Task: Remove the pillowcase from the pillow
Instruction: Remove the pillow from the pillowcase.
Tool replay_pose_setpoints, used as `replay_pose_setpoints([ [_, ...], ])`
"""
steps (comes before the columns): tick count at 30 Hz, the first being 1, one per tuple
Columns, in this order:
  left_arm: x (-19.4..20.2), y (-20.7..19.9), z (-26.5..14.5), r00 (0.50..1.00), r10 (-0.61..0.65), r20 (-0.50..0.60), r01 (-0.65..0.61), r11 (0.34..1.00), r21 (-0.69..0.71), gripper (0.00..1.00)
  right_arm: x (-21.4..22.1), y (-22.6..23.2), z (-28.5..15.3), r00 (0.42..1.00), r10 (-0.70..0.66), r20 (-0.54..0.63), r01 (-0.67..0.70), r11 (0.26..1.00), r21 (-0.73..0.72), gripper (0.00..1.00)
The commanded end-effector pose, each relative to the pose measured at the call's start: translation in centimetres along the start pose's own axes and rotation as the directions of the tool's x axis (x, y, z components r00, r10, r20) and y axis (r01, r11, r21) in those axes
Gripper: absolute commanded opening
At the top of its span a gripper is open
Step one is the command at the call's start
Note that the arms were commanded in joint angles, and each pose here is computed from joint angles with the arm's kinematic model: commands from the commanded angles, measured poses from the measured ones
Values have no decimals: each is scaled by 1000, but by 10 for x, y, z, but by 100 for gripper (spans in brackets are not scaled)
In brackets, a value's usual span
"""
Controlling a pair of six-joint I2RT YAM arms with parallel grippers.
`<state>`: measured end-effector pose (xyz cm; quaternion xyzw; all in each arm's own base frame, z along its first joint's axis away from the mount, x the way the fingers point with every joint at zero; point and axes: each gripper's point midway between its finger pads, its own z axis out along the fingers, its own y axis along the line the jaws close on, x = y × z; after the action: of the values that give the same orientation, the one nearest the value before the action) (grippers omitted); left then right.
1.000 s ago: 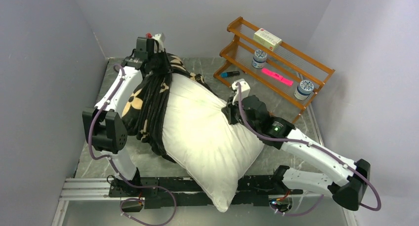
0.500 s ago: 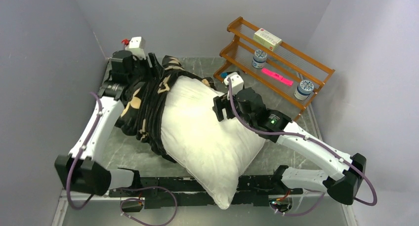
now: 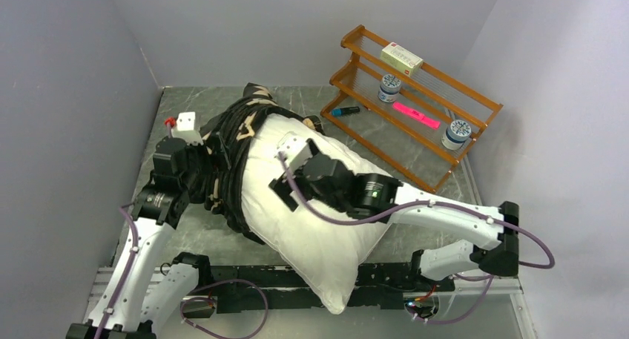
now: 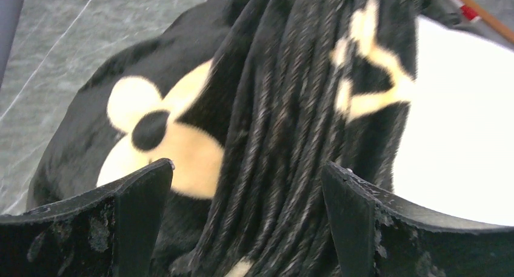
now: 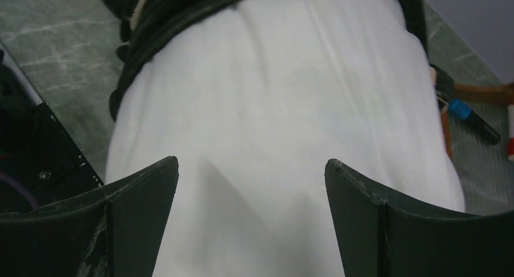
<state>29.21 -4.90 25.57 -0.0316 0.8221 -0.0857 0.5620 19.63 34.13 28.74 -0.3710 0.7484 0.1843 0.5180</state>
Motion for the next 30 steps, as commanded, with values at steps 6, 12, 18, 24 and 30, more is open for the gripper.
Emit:
replay_pose_setpoints([
  [6,34,28,-2,996,-64,62,71,991,-115,97,-6,88,13,978,-209,0,209,974,-92,95],
  [12,39,30,3,999,-42,19,44,991,-125,97,19,131,29,947,-318,-48,311,944,-113,96],
  [18,41,23,4,999,-38,15,39,996,-83,97,53,136,52,884,-444,-150,446,895,-18,97],
  [24,39,16,4,999,-25,21,26,999,-42,97,97,111,70,818,-508,-269,535,844,33,97],
  [30,37,5,4,1000,-9,30,8,1000,28,97,123,83,77,769,-523,-368,590,802,94,98],
])
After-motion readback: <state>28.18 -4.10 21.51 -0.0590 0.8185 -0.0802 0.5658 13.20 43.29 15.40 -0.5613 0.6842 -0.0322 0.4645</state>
